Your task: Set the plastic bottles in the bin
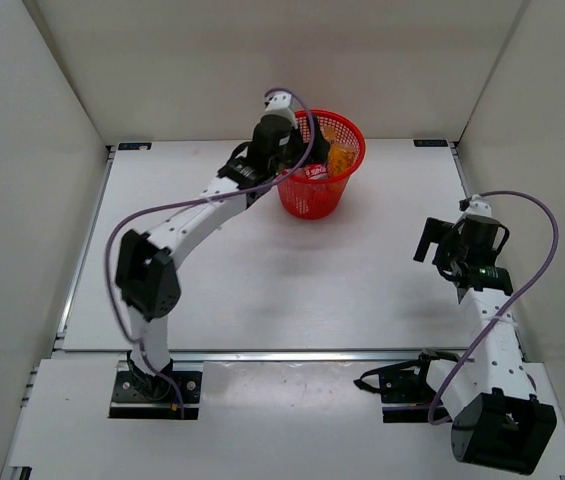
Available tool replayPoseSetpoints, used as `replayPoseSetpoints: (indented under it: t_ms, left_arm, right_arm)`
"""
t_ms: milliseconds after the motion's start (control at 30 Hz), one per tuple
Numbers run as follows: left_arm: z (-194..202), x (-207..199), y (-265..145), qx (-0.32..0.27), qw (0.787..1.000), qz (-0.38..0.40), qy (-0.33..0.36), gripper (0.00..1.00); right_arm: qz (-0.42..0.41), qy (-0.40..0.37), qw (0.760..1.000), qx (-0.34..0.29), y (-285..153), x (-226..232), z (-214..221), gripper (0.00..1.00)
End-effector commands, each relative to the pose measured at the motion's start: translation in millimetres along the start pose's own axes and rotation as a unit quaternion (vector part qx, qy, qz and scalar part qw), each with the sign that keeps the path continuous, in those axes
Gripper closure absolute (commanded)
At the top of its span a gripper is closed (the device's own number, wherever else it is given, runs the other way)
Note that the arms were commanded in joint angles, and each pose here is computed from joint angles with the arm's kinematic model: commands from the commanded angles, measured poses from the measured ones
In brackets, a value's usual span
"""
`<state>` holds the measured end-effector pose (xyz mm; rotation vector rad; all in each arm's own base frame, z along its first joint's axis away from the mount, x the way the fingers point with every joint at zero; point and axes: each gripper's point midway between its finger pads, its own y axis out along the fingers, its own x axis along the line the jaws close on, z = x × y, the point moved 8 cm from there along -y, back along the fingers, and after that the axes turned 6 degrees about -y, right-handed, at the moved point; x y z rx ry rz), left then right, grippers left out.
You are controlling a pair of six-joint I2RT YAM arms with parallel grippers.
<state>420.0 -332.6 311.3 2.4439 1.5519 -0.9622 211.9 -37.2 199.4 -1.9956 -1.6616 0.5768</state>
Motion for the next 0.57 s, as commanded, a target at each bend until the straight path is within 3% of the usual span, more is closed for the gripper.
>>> replayPoseSetpoints:
  t_ms: [0, 67, 100, 200, 267, 400, 533]
  left_arm:
    - [-40.1, -5.4, -88.2, -0.056, 0.998, -0.008, 0.042, 0.01]
    - [-8.7, 35.9, -117.7, -0.026, 0.996, -0.069, 0.051, 0.01]
    - [-17.4, 42.2, -144.3, -0.046, 0.995, -0.081, 0.047, 0.01]
    - [2.9, 103.3, -200.3, -0.031, 0.982, -0.185, 0.031, 0.02]
    - [27.7, 162.1, -236.0, -0.006, 0.957, -0.288, 0.014, 0.01]
    - [43.7, 216.3, -301.9, -0.043, 0.931, -0.357, -0.061, 0.01]
    - [37.1, 212.3, -336.5, -0.134, 0.918, -0.367, -0.065, 0.02]
  right_arm:
    - [-0.018, 0.001, 1.0, -0.018, -7.9, 4.9, -20.2, 0.01]
    - [-0.021, 0.016, 1.0, -0.011, -7.6, 7.4, -24.0, 0.01]
    - [-0.028, 0.012, 0.999, -0.013, -9.7, 7.8, -28.1, 0.01]
    - [-0.034, 0.006, 0.999, -0.003, -8.9, 8.3, -35.1, 0.01]
    - [-0.04, -0.007, 0.999, -0.021, -8.6, 11.7, -41.3, 0.01]
    - [-0.049, -0.003, 0.998, -0.026, -3.5, 16.8, -42.2, 0.0]
    - [-0.064, -0.002, 0.997, -0.047, -3.4, 22.3, -49.0, 0.01]
